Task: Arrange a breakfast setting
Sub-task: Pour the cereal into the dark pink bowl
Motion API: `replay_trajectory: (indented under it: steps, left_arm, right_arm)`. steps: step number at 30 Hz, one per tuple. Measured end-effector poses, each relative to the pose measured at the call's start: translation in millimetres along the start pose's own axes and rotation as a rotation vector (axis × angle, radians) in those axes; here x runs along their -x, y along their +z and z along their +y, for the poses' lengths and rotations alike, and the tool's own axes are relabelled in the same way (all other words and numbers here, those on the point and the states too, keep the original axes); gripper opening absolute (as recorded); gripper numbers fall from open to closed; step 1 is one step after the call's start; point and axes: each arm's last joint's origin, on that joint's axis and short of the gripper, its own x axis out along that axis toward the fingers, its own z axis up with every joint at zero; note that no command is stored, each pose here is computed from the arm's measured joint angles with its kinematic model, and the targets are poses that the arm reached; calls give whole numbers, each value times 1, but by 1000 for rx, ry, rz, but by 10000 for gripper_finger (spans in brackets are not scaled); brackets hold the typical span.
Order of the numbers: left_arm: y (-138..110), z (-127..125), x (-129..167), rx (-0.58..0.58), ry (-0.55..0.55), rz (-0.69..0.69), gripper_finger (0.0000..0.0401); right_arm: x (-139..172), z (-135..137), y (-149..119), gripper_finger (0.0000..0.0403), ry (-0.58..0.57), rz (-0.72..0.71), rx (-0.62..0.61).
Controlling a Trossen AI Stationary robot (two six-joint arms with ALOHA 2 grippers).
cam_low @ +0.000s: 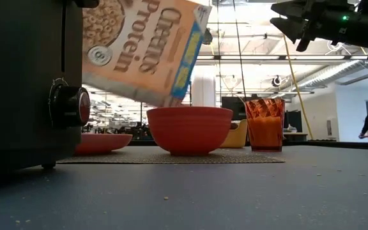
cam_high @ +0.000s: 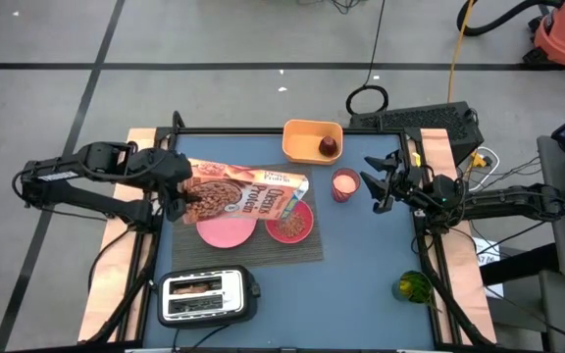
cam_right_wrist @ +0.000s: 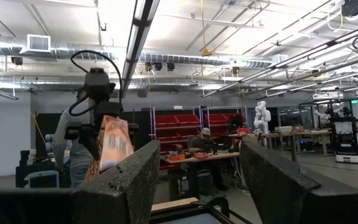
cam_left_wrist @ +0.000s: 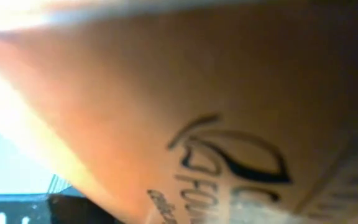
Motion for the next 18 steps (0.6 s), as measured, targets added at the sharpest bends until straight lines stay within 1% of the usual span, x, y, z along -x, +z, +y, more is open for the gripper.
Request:
replay_trajectory:
  steps: [2, 4, 8, 11, 14, 16, 18]
  left_arm:
    - [0, 0, 1, 24, -3, -12, 243]
    - [1, 0, 1, 16, -10, -26, 243]
    - [0, 0, 1, 23, -6, -14, 243]
    - [-1, 0, 1, 3, -2, -4, 243]
    - [1, 0, 1, 28, -9, -24, 243]
    - [0, 0, 1, 8, -9, -10, 243]
    - [-1, 0, 1, 17, -4, -1, 243]
  right_arm:
    - [0, 0, 0, 215, 0, 0, 0]
    - [0, 0, 0, 215, 0, 0, 0]
    - [0, 0, 0, 215, 0, 0, 0]
    - [0, 0, 0, 215, 0, 0, 0]
    - [0, 0, 0, 215, 0, 0, 0]
    - [0, 0, 0, 215, 0, 0, 0]
    - [0, 0, 0, 215, 0, 0, 0]
